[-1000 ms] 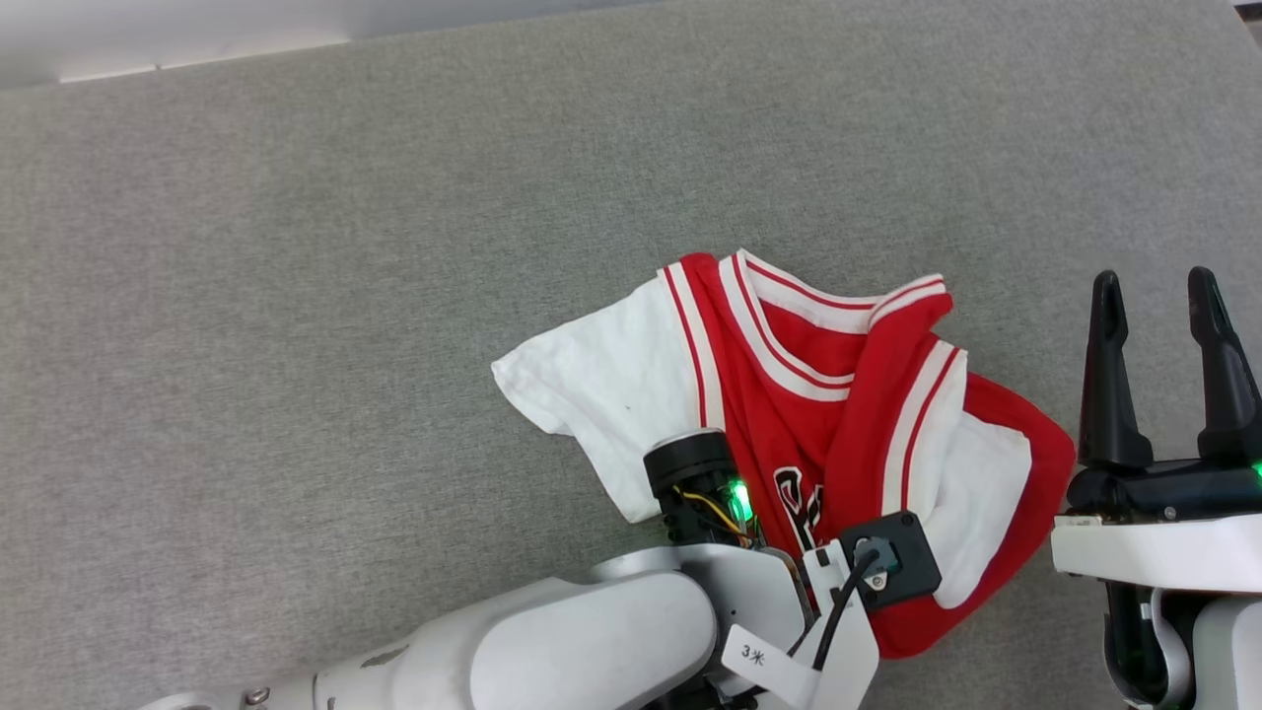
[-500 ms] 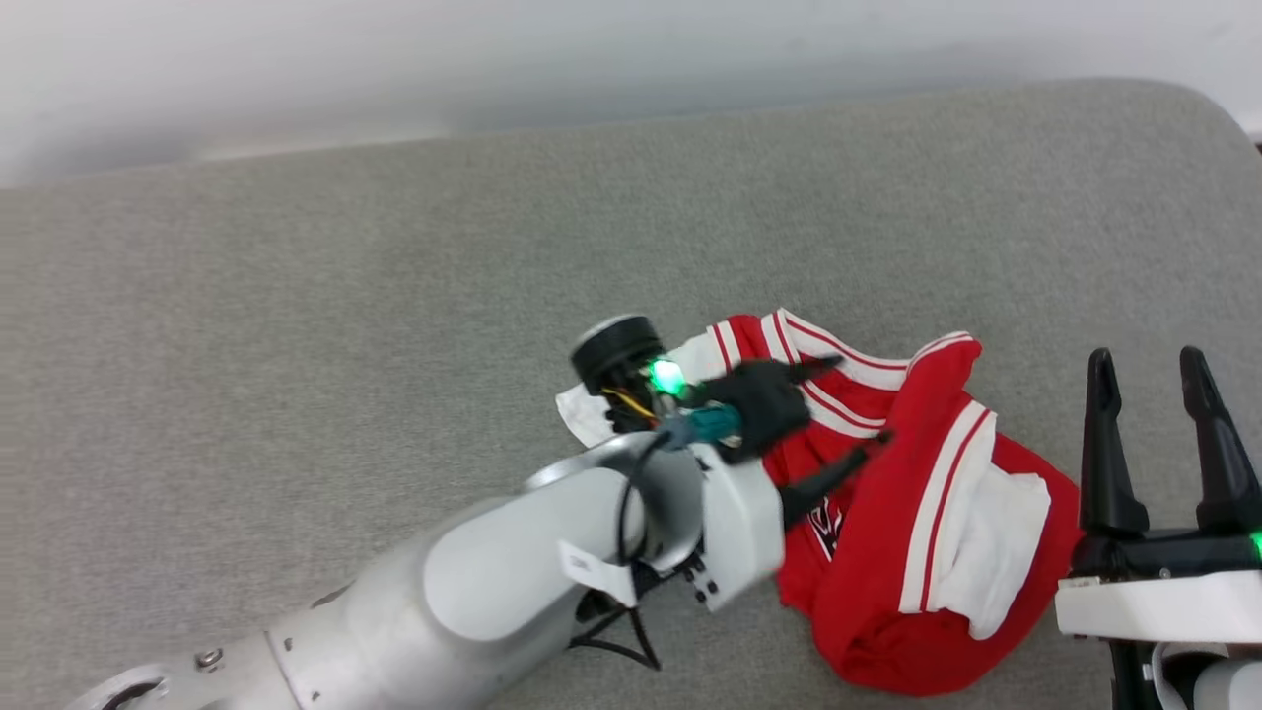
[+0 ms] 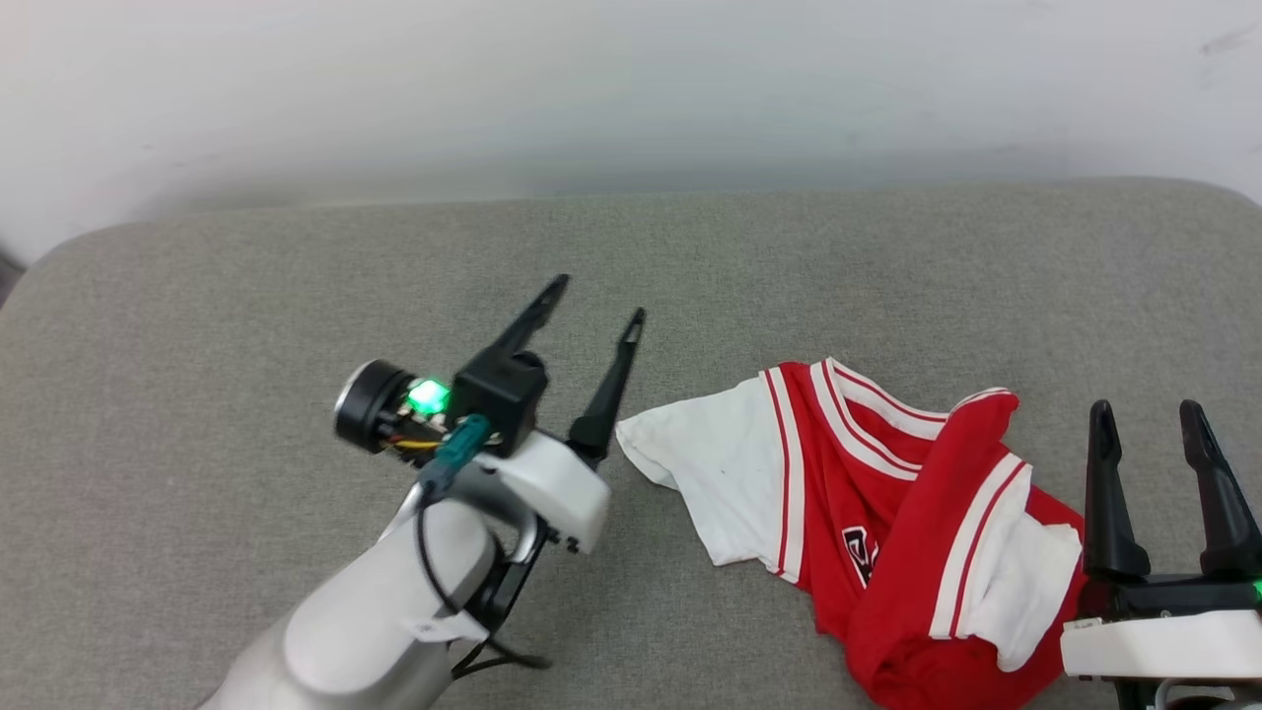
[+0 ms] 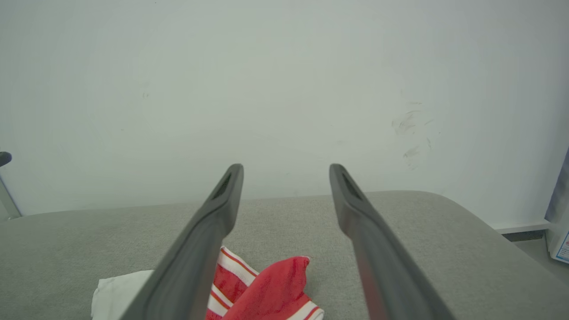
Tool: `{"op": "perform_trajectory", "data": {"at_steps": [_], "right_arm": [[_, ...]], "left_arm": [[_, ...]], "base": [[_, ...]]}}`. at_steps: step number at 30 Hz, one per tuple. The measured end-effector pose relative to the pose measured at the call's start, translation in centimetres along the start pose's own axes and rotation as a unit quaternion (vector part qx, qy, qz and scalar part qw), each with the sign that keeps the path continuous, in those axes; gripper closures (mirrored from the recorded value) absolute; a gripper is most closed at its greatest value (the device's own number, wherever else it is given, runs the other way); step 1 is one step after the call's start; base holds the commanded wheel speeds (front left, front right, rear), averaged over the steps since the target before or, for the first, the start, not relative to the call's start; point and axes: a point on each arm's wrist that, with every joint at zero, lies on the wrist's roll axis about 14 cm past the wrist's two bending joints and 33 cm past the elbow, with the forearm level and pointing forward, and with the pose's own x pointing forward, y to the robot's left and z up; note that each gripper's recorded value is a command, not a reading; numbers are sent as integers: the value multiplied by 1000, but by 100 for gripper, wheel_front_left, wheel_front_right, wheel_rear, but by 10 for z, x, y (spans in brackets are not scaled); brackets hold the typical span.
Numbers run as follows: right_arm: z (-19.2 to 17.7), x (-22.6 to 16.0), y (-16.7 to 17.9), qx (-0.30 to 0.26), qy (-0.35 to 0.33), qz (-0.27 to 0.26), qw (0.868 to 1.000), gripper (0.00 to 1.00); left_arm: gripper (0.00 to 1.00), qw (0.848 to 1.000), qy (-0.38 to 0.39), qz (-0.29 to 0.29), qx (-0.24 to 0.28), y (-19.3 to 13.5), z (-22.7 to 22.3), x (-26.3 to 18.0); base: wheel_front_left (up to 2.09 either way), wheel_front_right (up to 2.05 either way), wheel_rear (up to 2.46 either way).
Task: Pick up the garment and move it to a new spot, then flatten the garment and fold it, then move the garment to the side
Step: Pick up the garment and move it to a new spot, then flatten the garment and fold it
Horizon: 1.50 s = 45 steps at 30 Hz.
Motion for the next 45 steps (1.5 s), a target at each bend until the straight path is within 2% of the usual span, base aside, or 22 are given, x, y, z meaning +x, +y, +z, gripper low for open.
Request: {"op": "perform_trajectory", "data": {"at_steps": [9,14,27,45], "right_arm": [[3,-5,6,1,-2,9,1000,0],[1,-9,8,3,3,12,1000,0],[-10,-22,15,11,25,21,999,0],[-17,-23,15,12,36,21,999,0]], "left_arm": [[0,988,-4,153,8,62,-6,-59],[0,979,5,202,10,78,-15,-89],[0,970,31,239,1,81,-36,-128],[0,972,32,233,-5,83,-42,-129]], "base": [[0,0,0],[0,0,0],[0,0,0],[0,0,0]]}}
